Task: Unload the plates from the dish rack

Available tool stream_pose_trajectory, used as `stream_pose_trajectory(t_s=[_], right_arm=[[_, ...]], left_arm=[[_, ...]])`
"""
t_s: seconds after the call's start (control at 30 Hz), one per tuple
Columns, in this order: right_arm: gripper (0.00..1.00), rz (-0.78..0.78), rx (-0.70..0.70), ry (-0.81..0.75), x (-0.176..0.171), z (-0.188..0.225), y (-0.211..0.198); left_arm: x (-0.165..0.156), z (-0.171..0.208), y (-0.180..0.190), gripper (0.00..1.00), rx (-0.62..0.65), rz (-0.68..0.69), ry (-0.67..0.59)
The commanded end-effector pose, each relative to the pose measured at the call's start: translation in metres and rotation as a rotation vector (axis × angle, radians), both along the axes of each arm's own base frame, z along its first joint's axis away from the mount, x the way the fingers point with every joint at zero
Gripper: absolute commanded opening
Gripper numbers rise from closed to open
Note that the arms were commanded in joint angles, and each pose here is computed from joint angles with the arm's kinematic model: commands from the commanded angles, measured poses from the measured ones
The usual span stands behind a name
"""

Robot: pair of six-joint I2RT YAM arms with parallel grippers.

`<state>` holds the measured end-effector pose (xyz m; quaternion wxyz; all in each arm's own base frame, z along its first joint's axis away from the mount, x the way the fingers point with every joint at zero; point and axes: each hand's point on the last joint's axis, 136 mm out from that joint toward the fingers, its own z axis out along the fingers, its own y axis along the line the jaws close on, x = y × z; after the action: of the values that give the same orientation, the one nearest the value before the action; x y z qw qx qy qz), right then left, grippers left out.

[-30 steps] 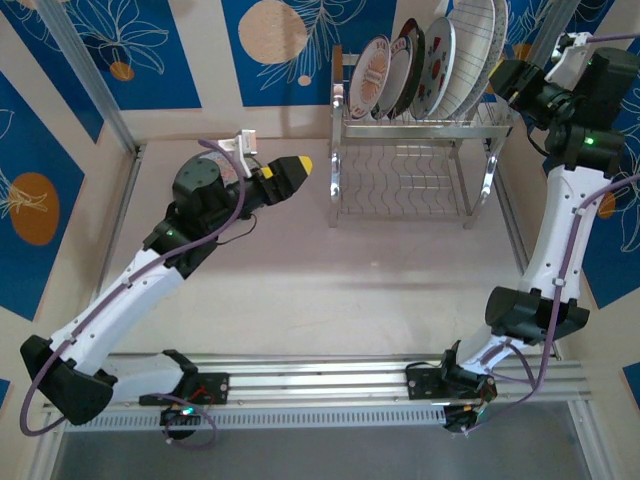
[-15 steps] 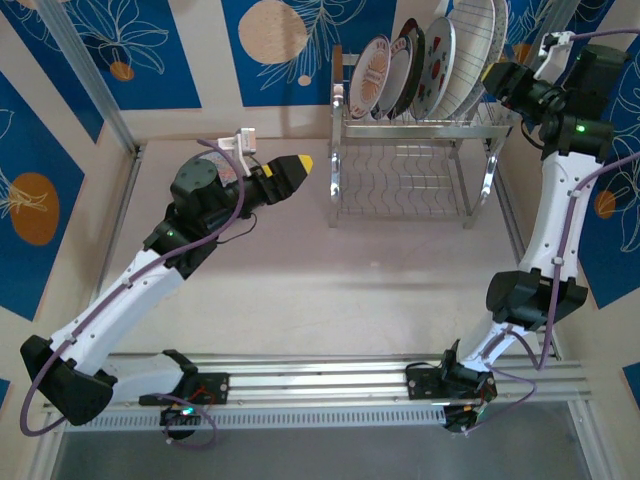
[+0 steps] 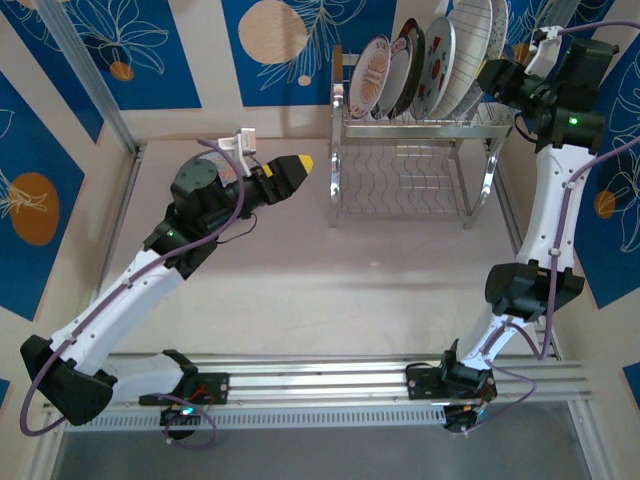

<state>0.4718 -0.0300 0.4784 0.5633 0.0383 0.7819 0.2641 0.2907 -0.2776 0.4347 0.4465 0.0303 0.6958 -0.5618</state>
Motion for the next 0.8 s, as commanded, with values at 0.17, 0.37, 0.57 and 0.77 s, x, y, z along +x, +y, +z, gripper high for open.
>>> stream_pose_trajectory(t_s=[0.17, 0.37, 0.57, 0.77], right_arm=[[0.36, -0.007, -0.028, 0.016, 0.004, -0.006, -0.002], [0.34, -0.019, -0.036, 0.031, 0.008, -0.012, 0.0], [0.22, -0.058, -0.065, 0.037, 0.008, -0.011, 0.004], [0.11, -0.145, -0.084, 0.025, 0.005, 0.001, 0.005]], left_arm=[[-0.009, 0.015, 0.0, 0.86, -0.042, -0.021, -0.035], [-0.008, 0.016, -0.001, 0.86, -0.043, -0.021, -0.036], [-0.008, 0.018, 0.0, 0.86, -0.044, -0.017, -0.04], [-0.009, 0.019, 0.001, 0.86, -0.045, -0.016, -0.042]])
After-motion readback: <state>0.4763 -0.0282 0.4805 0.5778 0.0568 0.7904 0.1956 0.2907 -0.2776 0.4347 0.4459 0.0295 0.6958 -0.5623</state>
